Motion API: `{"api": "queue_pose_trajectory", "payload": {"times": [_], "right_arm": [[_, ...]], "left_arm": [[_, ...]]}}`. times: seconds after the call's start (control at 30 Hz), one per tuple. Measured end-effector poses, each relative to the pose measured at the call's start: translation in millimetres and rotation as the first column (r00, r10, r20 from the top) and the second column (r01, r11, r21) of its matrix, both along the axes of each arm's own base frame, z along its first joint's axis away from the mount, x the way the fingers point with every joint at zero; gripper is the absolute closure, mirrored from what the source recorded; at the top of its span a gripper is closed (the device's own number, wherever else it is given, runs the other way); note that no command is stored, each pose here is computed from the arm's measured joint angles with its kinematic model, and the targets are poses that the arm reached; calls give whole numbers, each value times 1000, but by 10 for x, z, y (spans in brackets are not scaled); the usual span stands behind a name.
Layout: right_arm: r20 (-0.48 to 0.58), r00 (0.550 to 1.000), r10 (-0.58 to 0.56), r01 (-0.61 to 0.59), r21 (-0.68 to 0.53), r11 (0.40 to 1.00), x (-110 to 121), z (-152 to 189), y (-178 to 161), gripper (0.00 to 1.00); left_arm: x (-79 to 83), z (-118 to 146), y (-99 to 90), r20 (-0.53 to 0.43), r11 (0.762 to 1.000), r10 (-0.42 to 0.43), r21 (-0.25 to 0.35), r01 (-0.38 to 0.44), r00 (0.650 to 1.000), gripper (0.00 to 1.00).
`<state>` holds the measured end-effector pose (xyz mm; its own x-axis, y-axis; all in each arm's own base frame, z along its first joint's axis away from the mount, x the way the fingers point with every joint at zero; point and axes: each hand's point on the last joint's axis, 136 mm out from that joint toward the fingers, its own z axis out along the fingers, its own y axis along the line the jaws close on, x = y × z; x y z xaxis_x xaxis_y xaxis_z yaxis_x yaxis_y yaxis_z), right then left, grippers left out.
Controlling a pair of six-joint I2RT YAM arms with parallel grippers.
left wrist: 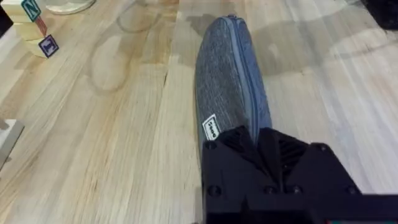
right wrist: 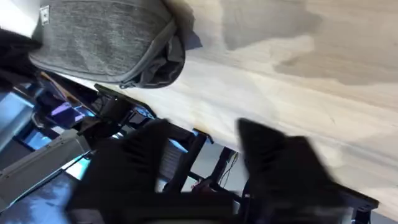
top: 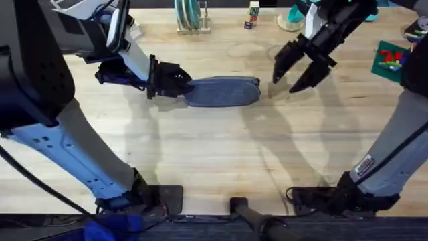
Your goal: Unzip the bag, pick up the pens from the table one at a time and place them inside, then zip the bag closed.
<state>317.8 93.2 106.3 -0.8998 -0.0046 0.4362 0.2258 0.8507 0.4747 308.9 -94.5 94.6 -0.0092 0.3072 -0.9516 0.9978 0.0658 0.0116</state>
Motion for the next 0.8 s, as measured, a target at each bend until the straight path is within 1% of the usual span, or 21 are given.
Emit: {"api": "queue_pose_trajectory", "payload": {"times": [0.07, 0.1, 0.13, 0.27, 0.47, 0.6, 0.7, 0.8], "right_arm": [[0, 1000, 0, 0, 0, 1000, -1, 0, -1, 107], [2, 1000, 3, -3, 0, 1000, 0, -1, -1, 30], [2, 1000, 3, -3, 0, 1000, 1, -1, -1, 11], [31, 999, 17, -17, 7, 1000, 39, -20, -1, 6], [88, 993, 75, -78, 30, 997, 68, -32, 0, 21], [171, 978, 119, -124, 21, 992, 131, 20, 24, 8], [250, 953, 170, -167, -34, 985, 134, 174, 56, 7], [312, 919, 242, -209, -135, 969, 67, 378, 81, 7]], "left_arm": [[0, 0, 0, 0, 1000, 0, 0, 0, 1000, 959], [0, 0, 0, 0, 1000, 0, 0, 0, 1000, 959], [0, 0, 0, 0, 1000, 0, 0, 0, 1000, 959], [0, 0, 0, 0, 1000, 0, 0, 0, 1000, 959], [0, 0, 0, 0, 1000, 0, 0, 0, 1000, 959], [0, 0, 0, 0, 1000, 0, 0, 0, 1000, 959], [0, 0, 0, 0, 1000, 0, 0, 0, 1000, 959], [0, 0, 0, 0, 1000, 0, 0, 0, 1000, 959]]}}
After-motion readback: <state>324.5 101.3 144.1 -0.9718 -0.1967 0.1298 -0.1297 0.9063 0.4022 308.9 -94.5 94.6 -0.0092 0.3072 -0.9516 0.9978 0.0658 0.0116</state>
